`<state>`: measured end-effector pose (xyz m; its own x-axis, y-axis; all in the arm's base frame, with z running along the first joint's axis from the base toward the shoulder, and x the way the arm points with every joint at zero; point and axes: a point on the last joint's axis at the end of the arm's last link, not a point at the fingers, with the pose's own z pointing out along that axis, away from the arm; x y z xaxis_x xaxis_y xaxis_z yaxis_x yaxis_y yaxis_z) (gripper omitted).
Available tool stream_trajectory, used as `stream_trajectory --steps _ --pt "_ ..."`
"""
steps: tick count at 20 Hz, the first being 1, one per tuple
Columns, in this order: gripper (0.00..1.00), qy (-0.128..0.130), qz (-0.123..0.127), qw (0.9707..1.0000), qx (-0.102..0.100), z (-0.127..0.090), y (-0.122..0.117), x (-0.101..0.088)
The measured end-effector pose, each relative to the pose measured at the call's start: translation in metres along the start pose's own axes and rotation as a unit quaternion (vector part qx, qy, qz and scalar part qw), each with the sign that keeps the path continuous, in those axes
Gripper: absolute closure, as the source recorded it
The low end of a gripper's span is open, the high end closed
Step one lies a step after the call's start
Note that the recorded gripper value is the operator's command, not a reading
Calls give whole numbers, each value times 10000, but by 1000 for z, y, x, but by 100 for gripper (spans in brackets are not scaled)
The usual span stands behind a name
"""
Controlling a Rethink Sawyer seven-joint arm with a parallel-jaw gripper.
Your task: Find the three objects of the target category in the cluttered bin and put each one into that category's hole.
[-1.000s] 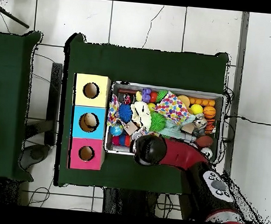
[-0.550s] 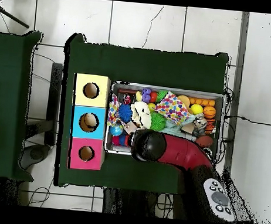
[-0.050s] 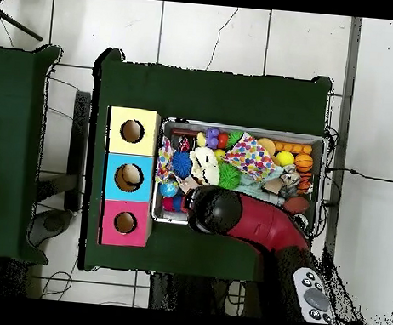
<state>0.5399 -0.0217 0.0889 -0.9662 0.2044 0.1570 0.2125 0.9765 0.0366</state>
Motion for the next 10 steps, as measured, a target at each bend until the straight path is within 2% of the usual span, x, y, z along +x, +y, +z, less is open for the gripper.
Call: stream_trajectory --steps 3,9,10 --pt "0 -43 78 10000 8 6 -2 -1" --pt "0 -346 219 9991 135 23 -2 -4" --pt "0 -463 310 9983 195 29 2 -4"
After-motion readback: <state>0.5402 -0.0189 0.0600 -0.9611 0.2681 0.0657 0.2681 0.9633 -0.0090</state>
